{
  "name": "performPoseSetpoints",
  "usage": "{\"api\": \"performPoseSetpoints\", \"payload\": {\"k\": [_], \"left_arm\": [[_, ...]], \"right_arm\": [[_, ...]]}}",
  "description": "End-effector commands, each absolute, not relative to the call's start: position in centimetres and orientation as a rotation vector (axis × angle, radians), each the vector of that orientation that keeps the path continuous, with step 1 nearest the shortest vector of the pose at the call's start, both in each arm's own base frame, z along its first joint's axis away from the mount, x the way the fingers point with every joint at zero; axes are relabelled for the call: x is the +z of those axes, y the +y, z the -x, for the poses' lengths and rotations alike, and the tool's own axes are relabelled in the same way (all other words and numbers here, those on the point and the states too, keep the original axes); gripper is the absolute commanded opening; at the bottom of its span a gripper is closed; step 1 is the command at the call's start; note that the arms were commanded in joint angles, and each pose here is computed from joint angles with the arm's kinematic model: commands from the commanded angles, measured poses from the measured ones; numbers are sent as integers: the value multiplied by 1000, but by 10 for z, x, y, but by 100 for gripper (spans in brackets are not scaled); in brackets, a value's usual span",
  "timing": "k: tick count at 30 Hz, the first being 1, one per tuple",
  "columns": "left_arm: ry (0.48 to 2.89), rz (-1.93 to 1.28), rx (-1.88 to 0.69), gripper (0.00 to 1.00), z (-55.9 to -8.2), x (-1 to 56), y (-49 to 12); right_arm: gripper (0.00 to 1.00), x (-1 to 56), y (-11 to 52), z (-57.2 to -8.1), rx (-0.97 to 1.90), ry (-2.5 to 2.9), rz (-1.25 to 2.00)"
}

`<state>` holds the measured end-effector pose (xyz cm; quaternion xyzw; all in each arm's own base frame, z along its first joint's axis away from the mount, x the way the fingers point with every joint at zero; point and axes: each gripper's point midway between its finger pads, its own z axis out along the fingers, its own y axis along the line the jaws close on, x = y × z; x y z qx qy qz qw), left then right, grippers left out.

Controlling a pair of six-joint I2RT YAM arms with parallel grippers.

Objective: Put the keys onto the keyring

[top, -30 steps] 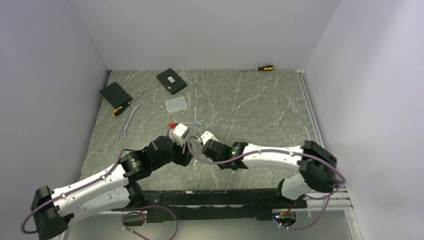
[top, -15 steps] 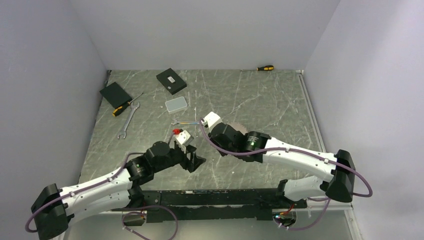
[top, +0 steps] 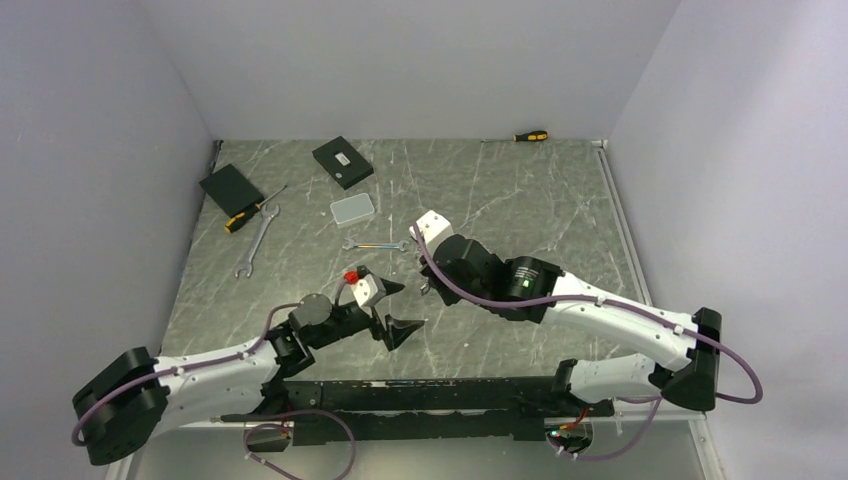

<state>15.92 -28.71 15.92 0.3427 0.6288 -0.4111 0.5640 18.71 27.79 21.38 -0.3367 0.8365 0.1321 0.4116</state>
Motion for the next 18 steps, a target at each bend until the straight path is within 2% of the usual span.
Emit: {"api": "performPoseSetpoints", "payload": {"k": [1,12,18], "left_arm": [[1332,-796,-975,99,-166,186,-297],[1241,-772,-1058,99,-174,205,-321],[1208,-721,-1060,93,-183,213,-324]], "right_arm": [[0,257,280,-190,420,2014,780],[0,270,277,-181,501,1980,765],[0,273,276,-179,513,1970,760]]}}
